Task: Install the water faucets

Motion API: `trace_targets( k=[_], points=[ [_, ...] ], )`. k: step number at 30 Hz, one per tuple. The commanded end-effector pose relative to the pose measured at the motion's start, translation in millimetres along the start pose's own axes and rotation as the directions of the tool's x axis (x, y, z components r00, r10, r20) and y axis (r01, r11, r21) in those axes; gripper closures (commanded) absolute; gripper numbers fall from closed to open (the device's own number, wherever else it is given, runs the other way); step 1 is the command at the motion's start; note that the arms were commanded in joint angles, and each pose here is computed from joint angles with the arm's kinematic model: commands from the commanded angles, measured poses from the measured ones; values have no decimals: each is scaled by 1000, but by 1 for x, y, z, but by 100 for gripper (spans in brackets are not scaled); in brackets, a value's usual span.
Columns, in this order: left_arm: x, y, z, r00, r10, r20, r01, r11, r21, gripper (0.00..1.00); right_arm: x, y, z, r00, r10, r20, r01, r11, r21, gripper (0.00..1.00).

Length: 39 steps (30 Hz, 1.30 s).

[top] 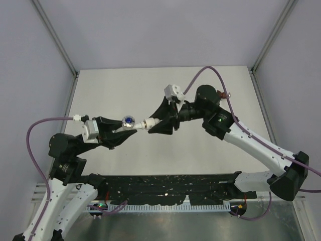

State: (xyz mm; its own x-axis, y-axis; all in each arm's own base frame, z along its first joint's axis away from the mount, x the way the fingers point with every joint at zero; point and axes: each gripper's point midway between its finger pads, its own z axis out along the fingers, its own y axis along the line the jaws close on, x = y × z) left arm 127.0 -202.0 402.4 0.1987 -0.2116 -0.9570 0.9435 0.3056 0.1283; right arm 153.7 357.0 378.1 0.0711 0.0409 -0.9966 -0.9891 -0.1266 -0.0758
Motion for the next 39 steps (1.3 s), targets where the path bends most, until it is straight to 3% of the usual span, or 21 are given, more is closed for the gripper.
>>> trace_targets(
  k=[1, 4, 6, 7, 8, 10, 11, 12, 13, 16, 19, 23, 26, 29, 32, 39],
  points=[
    [-9, 4, -6, 960, 280, -18, -280, 960, 1, 100, -5, -6, 3, 845, 534, -29, -535, 845, -27, 94],
    [-3, 6, -9, 946, 323, -37, -323, 946, 0, 100, -1, -7, 8, 678, 730, -83, -735, 676, -57, 95],
    [7, 7, -11, 946, 317, -67, -318, 948, 1, 100, 6, -6, 12, 602, 792, -107, -799, 596, -81, 95],
    [10, 7, -12, 947, 313, -73, -314, 949, -3, 100, -1, -7, 13, 626, 776, -84, -779, 617, -110, 95],
    [12, 8, -13, 948, 309, -79, -310, 951, -13, 100, 3, -8, 13, 611, 787, -79, -791, 603, -105, 95],
    [17, 10, -15, 957, 277, -86, -281, 959, -34, 100, 0, -15, 11, 656, 753, -51, -754, 652, -84, 90],
    [18, 13, -17, 962, 259, -90, -265, 962, -64, 100, 4, -18, 9, 649, 759, -42, -760, 648, -39, 86],
    [18, 17, -18, 970, 231, -82, -238, 966, -101, 100, 4, -27, 9, 711, 703, -17, -703, 711, 0, 85],
    [20, 21, -19, 978, 195, -73, -203, 969, -140, 100, 5, -26, 5, 720, 693, -19, -693, 721, 33, 80],
    [24, 37, -22, 1000, 15, -7, -17, 960, -278, 100, 12, -41, -8, 825, 565, 9, -558, 811, 173, 62],
    [29, 42, -20, 981, -182, 64, 193, 924, -331, 100, 15, -48, -25, 924, 382, 0, -367, 888, 279, 41],
    [38, 44, -15, 880, -449, 152, 473, 809, -350, 100, 18, -53, -51, 991, 129, -34, -105, 916, 388, 34],
    [41, 44, -10, 792, -580, 188, 607, 721, -334, 100, 6, -43, -65, 992, -124, -22, 122, 913, 389, 31],
    [44, 41, -1, 685, -706, 181, 721, 623, -303, 100, 22, -31, -74, 939, -342, -47, 334, 868, 366, 25],
    [42, 34, 10, 591, -792, 152, 800, 552, -235, 100, 14, -19, -83, 842, -537, -49, 516, 777, 360, 21],
    [40, 28, 26, 461, -883, 89, 883, 448, -140, 100, 17, 5, -80, 761, -648, -38, 634, 729, 256, 21]
  ],
)
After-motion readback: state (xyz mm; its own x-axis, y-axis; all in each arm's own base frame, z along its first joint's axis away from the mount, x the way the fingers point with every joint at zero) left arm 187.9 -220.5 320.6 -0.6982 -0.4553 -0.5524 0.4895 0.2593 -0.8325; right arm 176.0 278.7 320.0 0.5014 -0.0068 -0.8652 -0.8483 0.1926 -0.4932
